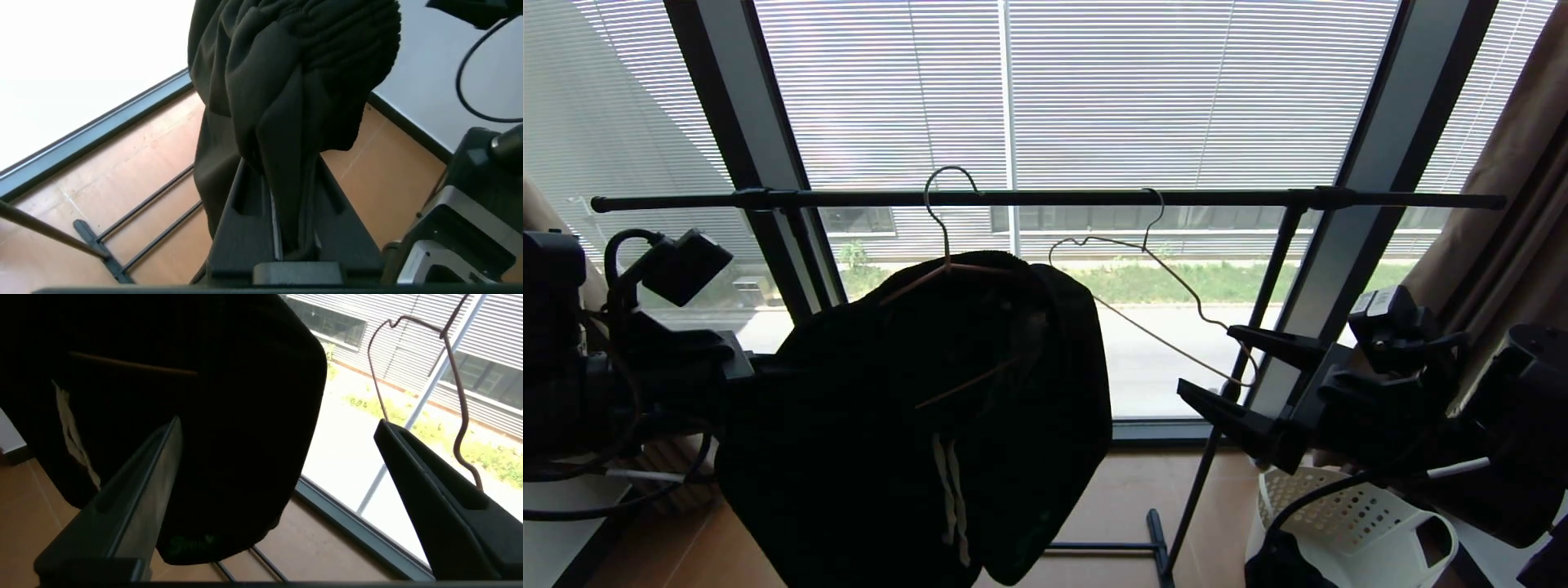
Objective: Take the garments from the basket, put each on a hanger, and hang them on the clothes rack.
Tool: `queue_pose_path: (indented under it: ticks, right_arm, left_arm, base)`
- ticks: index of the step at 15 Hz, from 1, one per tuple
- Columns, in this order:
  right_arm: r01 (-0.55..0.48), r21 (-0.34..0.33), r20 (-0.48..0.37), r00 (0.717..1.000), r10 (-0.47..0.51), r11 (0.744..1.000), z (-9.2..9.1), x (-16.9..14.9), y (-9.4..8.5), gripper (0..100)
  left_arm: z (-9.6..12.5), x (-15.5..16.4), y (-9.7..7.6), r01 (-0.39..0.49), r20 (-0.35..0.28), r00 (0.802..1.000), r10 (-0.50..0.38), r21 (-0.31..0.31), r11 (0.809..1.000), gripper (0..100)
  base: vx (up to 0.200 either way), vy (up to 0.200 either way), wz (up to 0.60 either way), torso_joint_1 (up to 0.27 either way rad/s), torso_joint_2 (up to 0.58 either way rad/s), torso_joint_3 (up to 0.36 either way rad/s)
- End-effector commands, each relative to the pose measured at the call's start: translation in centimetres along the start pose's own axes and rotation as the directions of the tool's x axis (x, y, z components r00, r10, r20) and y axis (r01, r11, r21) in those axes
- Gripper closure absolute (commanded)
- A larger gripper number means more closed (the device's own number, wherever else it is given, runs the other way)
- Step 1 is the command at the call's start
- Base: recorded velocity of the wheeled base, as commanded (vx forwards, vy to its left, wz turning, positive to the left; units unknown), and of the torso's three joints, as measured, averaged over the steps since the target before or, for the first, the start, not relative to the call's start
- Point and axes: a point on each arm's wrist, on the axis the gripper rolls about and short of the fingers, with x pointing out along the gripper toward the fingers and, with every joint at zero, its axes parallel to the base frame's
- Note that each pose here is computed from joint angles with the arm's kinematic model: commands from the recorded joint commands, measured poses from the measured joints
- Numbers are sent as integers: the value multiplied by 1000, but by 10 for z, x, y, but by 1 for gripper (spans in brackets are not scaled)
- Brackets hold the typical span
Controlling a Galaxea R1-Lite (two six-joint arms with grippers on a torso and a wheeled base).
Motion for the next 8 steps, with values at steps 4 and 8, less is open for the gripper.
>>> queue_pose_path:
  ticks: [4, 8]
  right_arm:
    - [-7, -16, 33, 999, 7, 1000, 9, -3, 4, 0]
    - [-4, -14, 24, 1000, 4, 1000, 7, -2, 3, 0]
  left_arm:
    - [8, 55, 8, -137, -28, 990, 136, -48, 989, 100]
    - [16, 83, 12, -185, 8, 983, 186, -73, 980, 100]
  base:
    - [0, 0, 0, 0, 0, 0]
    - [0, 0, 0, 0, 0, 0]
